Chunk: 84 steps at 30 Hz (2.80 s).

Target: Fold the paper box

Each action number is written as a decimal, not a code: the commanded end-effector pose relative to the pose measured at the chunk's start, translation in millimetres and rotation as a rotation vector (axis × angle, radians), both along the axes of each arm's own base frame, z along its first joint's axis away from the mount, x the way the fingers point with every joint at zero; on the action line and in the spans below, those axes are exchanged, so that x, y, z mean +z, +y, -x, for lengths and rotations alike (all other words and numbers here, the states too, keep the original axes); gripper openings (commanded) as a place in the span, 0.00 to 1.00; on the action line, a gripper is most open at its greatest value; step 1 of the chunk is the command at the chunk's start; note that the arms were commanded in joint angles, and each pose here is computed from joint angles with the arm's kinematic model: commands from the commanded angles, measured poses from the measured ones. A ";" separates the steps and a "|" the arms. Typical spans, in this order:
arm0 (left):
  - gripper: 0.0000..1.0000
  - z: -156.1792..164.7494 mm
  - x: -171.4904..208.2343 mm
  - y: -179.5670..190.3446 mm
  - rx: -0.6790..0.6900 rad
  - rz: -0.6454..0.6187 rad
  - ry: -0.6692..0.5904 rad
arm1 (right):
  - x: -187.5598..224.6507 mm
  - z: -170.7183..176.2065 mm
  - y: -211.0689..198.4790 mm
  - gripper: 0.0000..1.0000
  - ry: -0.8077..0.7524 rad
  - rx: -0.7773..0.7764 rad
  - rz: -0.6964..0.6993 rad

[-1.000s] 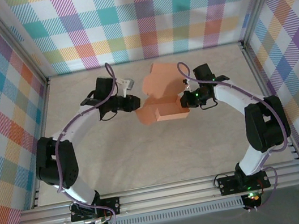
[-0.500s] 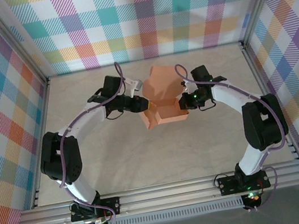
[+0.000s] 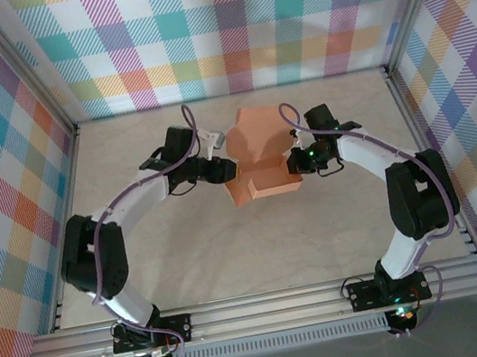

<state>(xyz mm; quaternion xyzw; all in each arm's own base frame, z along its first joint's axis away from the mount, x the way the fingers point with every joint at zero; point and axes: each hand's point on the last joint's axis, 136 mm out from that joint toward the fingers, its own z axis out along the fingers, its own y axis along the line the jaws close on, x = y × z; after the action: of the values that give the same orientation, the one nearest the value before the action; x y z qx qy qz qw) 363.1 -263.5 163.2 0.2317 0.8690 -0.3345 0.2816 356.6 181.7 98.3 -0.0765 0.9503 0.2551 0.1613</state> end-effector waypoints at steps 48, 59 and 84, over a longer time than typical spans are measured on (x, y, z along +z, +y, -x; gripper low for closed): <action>0.50 7.3 35.1 -32.0 0.213 0.432 0.200 | 31.8 -26.4 -12.8 0.00 -0.175 -0.149 -0.045; 0.46 6.1 18.3 -43.1 0.200 0.413 0.241 | 24.9 -23.7 -10.8 0.00 -0.193 -0.125 0.054; 0.29 42.7 -76.8 -43.5 0.215 0.304 0.458 | -32.7 11.0 -4.8 0.00 -0.132 -0.082 0.316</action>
<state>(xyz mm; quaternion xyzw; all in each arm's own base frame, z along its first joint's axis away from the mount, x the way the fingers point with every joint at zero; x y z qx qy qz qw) 329.5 -295.1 86.7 -0.0047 0.8768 -0.4554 0.1543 351.3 169.7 70.5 -0.0738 0.9674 0.0820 0.2280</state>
